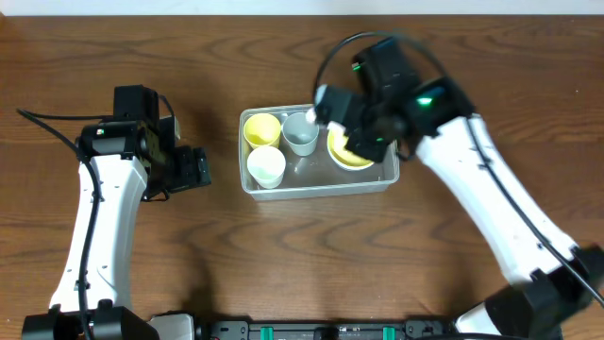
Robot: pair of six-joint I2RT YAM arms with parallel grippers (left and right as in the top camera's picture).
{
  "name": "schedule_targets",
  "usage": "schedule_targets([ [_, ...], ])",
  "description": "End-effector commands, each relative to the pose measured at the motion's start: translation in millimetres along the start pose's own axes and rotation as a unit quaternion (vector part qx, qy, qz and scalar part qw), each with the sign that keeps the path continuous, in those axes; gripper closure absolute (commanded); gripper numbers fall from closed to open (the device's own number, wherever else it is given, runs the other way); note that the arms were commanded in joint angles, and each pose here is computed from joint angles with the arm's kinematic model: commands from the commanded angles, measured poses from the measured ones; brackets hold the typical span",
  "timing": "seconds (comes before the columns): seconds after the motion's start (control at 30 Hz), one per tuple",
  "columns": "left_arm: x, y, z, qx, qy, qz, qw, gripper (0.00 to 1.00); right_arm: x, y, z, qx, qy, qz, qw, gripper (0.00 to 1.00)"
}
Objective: Pack container
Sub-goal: 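Carry the white fork into the box beside the yellow bowl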
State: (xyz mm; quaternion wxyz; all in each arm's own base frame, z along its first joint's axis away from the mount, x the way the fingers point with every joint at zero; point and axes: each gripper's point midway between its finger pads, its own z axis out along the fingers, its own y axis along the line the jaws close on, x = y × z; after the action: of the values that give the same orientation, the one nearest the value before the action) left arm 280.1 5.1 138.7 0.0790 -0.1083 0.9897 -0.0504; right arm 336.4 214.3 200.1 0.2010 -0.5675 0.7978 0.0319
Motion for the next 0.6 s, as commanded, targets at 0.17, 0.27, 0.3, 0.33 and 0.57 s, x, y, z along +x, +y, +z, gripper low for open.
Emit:
schedule_targets([
  [0.17, 1, 2, -3, -0.002, -0.004, -0.002, 1.0, 0.12, 21, 40, 73, -0.09, 0.081, -0.036, 0.992, 0.96],
  [0.27, 1, 2, -3, -0.002, -0.003, -0.002, 1.0, 0.12, 25, 46, 85, -0.102, 0.095, -0.038, 0.989, 0.91],
  [0.3, 1, 2, -3, -0.002, -0.003, -0.002, 1.0, 0.11, 26, 46, 87, -0.104, 0.098, -0.038, 0.989, 0.89],
  [0.33, 1, 2, -3, -0.002, -0.003, -0.002, 1.0, 0.12, 27, 47, 90, -0.106, 0.1, -0.037, 0.989, 0.86],
  [0.57, 1, 2, -3, -0.002, -0.004, -0.002, 1.0, 0.12, 28, 46, 90, -0.105, 0.102, -0.035, 0.989, 0.55],
])
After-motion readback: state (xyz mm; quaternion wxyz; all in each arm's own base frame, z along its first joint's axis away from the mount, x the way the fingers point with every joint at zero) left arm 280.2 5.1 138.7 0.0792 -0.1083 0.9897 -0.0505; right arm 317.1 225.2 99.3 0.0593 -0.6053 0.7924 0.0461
